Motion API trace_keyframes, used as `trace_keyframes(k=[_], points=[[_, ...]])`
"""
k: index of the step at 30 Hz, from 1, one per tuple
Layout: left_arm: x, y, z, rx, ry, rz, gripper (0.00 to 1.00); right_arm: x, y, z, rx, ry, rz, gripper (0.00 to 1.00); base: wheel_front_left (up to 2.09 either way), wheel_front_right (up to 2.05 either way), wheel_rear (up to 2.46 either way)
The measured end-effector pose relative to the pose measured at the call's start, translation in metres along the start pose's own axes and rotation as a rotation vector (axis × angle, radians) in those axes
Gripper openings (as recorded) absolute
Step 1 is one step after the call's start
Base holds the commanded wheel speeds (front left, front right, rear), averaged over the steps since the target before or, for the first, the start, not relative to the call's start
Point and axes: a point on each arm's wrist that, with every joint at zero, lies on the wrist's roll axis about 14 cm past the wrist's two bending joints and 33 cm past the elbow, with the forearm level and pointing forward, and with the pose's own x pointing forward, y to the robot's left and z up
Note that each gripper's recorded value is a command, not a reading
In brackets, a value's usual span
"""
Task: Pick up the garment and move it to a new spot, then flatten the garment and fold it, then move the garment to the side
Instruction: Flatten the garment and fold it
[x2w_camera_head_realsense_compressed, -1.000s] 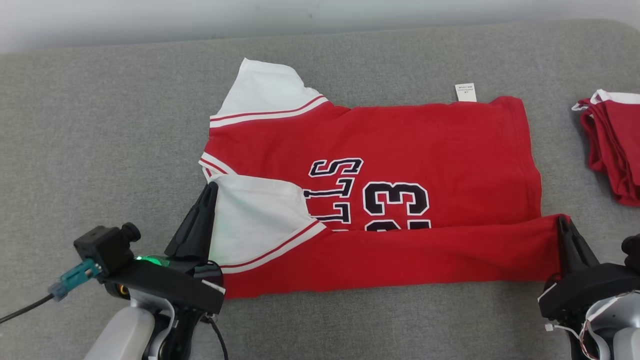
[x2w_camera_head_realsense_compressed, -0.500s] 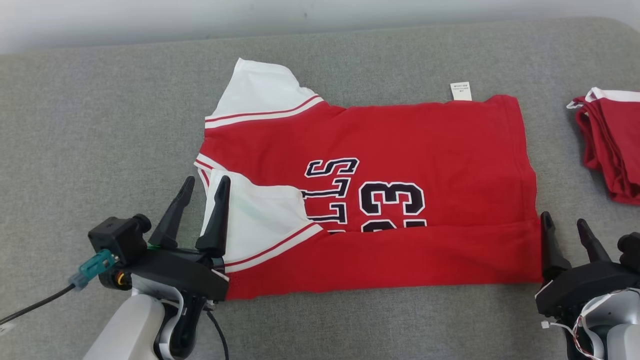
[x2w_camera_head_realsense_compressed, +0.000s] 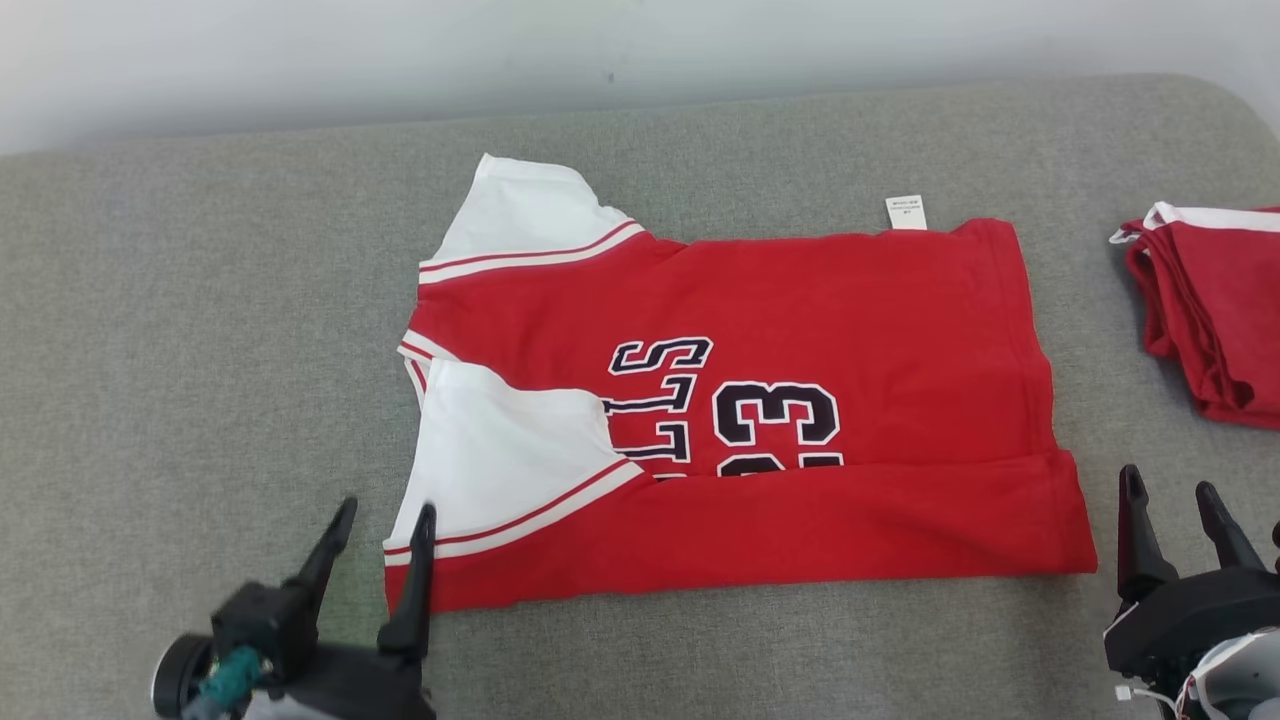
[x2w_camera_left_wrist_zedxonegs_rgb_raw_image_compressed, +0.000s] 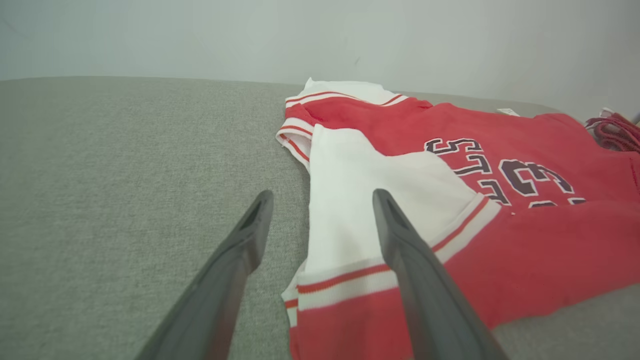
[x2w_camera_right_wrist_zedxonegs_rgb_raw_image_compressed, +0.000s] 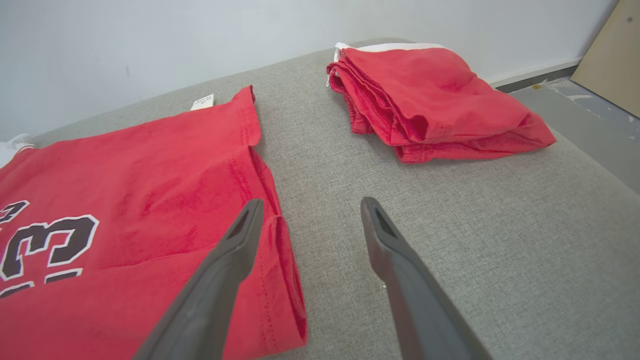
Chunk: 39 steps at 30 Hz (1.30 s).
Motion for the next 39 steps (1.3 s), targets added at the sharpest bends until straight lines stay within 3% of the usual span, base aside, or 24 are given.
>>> trace_keyframes(k=[3, 14, 34, 35, 36, 37, 39], points=[[-0.013, 0.003, -0.013, 0.047, 0.041, 0.015, 1.0, -0.005, -0.003, -0.004, -0.007, 0.013, -0.007, 1.0, 0.0, 0.0, 0.0], [-0.03, 0.005, -0.046, 0.051, 0.146, 0.062, 1.0, -0.007, 0.007, -0.037, -0.033, 0.155, 0.022, 1.0, 0.0, 0.0, 0.0], [-0.012, 0.001, -0.066, 0.023, 0.254, 0.05, 1.0, 0.01, 0.021, -0.074, -0.074, 0.326, 0.045, 1.0, 0.0, 0.0, 0.0], [-0.012, 0.001, -0.067, 0.02, 0.258, 0.049, 0.72, 0.011, 0.022, -0.076, -0.075, 0.335, 0.048, 0.53, 0.0, 0.0, 0.0], [-0.011, 0.001, -0.067, 0.02, 0.259, 0.049, 0.51, 0.011, 0.022, -0.076, -0.073, 0.337, 0.05, 0.35, 0.0, 0.0, 0.0], [-0.012, 0.001, -0.068, 0.019, 0.263, 0.049, 0.02, 0.012, 0.023, -0.076, -0.073, 0.337, 0.051, 0.0, 0.0, 0.0, 0.0], [-0.012, 0.0, -0.07, 0.016, 0.273, 0.043, 0.0, 0.013, 0.024, -0.076, -0.073, 0.34, 0.052, 0.0, 0.0, 0.0, 0.0]])
